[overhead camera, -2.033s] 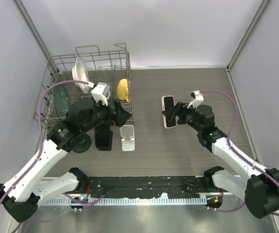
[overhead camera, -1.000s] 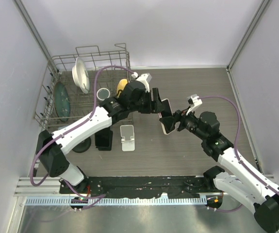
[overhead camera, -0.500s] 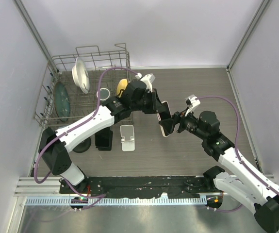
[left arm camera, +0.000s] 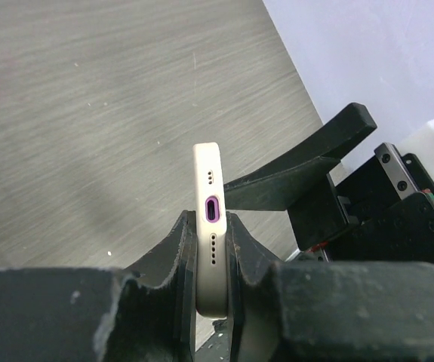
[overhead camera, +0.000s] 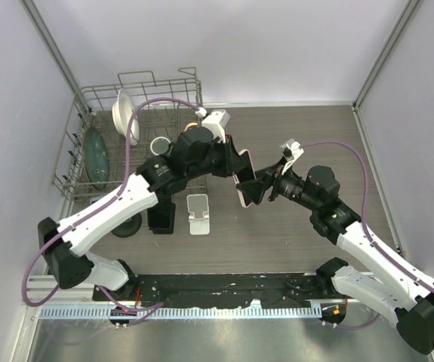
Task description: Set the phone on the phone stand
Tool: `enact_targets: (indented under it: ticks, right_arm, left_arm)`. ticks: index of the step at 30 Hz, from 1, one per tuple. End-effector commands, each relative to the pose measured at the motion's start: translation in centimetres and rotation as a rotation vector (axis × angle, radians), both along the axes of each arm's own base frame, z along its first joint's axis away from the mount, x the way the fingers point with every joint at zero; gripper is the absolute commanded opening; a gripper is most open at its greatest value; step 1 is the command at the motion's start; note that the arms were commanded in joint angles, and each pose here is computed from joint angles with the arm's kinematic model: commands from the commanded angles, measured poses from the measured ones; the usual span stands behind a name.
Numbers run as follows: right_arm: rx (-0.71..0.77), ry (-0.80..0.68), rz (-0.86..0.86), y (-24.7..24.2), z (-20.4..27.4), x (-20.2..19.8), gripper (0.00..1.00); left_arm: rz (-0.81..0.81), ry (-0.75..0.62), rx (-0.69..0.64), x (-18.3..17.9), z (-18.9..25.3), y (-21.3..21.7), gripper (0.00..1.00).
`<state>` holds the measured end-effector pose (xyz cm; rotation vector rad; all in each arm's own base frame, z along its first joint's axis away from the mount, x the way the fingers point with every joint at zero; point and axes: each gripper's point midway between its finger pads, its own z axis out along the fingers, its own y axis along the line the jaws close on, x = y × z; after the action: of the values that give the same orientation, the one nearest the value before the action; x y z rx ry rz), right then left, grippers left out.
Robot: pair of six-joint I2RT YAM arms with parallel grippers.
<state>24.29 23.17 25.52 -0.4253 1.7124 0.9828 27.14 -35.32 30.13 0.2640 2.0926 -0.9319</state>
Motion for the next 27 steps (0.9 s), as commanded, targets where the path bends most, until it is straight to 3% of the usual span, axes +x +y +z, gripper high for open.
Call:
enact_targets:
  ticks: [1,3,6,11,15,20,21,23,24,27]
  right_arm:
    - [0.003,0.104,-0.082,-0.8,-1.4,1.4,0.81]
    - [0.009,0.143,-0.081,-0.5,-2.0,1.5,0.81]
    - [0.040,0.163,-0.035,0.4,-1.8,1.2,0.81]
    - [0.066,0.125,0.020,0.9,-1.3,0.4,0.81]
    - [0.090,0.147,-0.036,0.5,-1.1,1.1,0.82]
    - [0.441,0.185,0.045,1.8,3.7,-0.3,0.86]
    - [0.524,0.136,0.069,1.6,5.2,-0.7,0.87]
    - [0.652,0.177,0.082,1.4,6.3,-0.9,0.89]
    - [0.714,0.116,0.117,1.0,7.5,-1.5,0.89]
    - [0.800,0.116,0.183,1.2,8.8,-2.0,0.89]
  left_arm:
    - [0.180,-0.315,-0.104,1.3,10.1,5.8,0.00]
    - [0.234,-0.398,-0.196,0.8,13.2,7.6,0.00]
    - [0.293,-0.462,-0.254,0.4,14.4,9.4,0.00]
    - [0.318,-0.451,-0.203,0.6,14.6,10.1,0.00]
    - [0.324,-0.441,-0.255,0.5,14.5,9.9,0.00]
    - [0.317,-0.429,-0.391,-0.5,15.2,9.9,0.00]
    - [0.316,-0.415,-0.401,-0.5,14.5,9.8,0.00]
    - [0.315,-0.412,-0.515,-1.3,15.9,10.2,0.00]
    - [0.311,-0.390,-0.532,-1.4,14.8,9.9,0.00]
    - [0.297,-0.368,-0.617,-1.8,15.1,9.7,0.00]
